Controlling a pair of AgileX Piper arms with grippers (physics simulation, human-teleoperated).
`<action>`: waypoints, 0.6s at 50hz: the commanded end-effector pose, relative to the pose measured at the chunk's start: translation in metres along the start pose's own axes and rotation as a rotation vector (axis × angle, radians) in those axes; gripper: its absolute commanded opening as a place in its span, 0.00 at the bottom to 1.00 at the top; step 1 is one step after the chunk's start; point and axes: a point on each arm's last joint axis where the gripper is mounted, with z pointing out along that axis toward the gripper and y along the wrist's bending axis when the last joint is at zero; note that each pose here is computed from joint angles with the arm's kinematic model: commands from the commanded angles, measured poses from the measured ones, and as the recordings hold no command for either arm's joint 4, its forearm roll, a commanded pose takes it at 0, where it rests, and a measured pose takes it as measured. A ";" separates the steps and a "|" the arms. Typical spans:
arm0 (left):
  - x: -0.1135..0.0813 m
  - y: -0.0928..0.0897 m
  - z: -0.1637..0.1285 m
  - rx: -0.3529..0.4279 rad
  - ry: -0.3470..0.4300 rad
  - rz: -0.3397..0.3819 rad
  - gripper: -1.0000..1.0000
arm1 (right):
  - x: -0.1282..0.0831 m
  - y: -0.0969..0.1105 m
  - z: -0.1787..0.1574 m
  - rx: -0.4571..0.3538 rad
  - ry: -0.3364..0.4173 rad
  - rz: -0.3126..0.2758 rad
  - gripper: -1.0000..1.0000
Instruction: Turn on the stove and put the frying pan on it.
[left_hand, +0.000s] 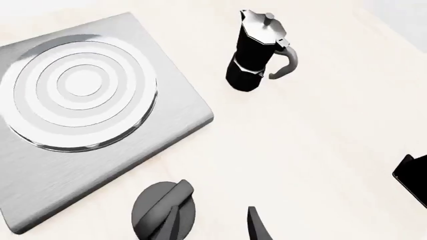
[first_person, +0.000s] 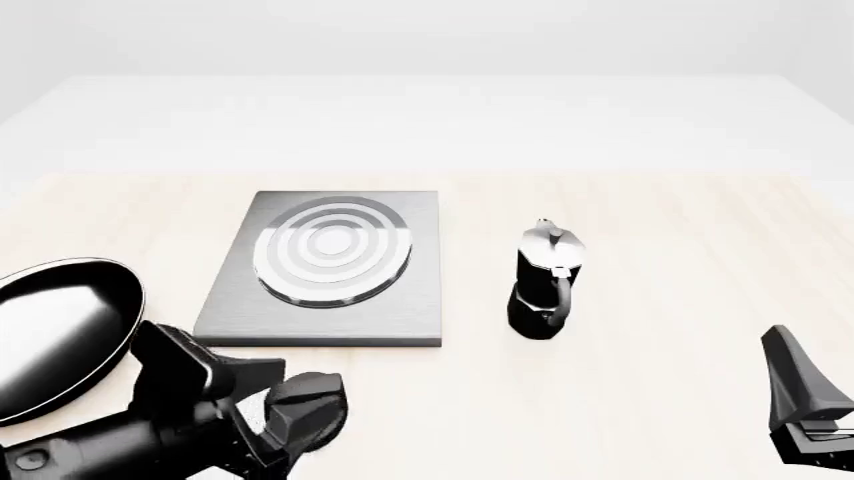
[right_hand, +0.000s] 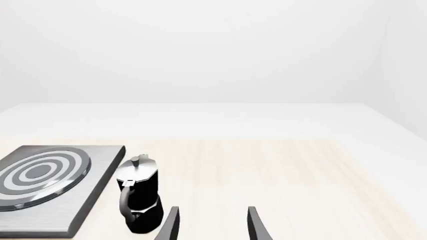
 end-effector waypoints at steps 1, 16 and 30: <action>-0.020 0.006 -0.037 -0.056 -0.075 0.018 1.00 | 0.000 0.000 0.000 0.000 0.000 0.000 1.00; -0.025 0.018 -0.045 -0.144 -0.082 0.043 1.00 | 0.000 0.000 0.000 0.000 0.000 0.000 1.00; -0.030 0.024 -0.059 -0.207 -0.085 0.049 1.00 | 0.000 0.000 0.000 0.000 0.000 0.000 1.00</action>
